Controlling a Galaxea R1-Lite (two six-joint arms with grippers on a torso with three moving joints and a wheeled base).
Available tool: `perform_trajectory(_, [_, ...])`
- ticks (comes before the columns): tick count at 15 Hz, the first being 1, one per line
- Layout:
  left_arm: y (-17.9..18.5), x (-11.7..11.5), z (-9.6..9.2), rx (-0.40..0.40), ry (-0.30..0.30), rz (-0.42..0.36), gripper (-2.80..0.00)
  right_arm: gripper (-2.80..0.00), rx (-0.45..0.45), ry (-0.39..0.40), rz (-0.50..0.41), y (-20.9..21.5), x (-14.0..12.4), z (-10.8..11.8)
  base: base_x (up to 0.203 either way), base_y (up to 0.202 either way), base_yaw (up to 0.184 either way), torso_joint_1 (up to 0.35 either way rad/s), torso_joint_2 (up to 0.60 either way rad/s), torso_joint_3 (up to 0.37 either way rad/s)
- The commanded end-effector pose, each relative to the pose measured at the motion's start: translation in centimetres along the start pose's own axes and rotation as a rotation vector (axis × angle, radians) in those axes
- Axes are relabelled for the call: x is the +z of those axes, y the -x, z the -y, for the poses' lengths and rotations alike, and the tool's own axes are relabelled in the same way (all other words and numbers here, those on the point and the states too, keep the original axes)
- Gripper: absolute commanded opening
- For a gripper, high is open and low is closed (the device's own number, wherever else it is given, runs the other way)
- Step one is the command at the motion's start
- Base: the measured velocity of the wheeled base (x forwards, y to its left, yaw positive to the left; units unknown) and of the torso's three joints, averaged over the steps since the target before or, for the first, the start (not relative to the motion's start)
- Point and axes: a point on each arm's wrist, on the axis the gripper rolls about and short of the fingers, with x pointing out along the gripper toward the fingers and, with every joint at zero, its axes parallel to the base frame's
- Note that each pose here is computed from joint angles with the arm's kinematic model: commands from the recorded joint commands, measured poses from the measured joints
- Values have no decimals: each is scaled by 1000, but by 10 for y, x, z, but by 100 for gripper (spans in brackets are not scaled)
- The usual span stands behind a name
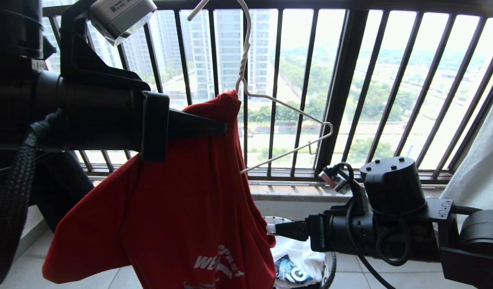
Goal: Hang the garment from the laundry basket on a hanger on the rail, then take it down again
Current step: Hang the clothes on the clothes rack
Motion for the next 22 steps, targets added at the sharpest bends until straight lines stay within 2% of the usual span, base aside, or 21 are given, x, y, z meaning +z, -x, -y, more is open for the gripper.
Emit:
perform_trajectory(1, [0, 0, 0, -1, 1, 0, -280, 0, -2, -5, -19, -6, -2, 2, 0, 0, 0, 0, 0, 0])
perform_trajectory(11, [3, 3, 1, -2, -5, 27, -280, 0, -20, -4, -53, -18, -8, 5, 0, 0, 0, 0, 0, 0])
perform_trajectory(12, [2, 3, 1, -2, -5, 26, -280, -280, -20, -4, -53, -18, -8, 5, 0, 0, 0, 0, 0, 0])
perform_trajectory(22, [6, 3, 2, -1, -1, 40, -280, -280, -83, -14, 31, -14, 7, 10, 0, 0, 0, 0, 0, 0])
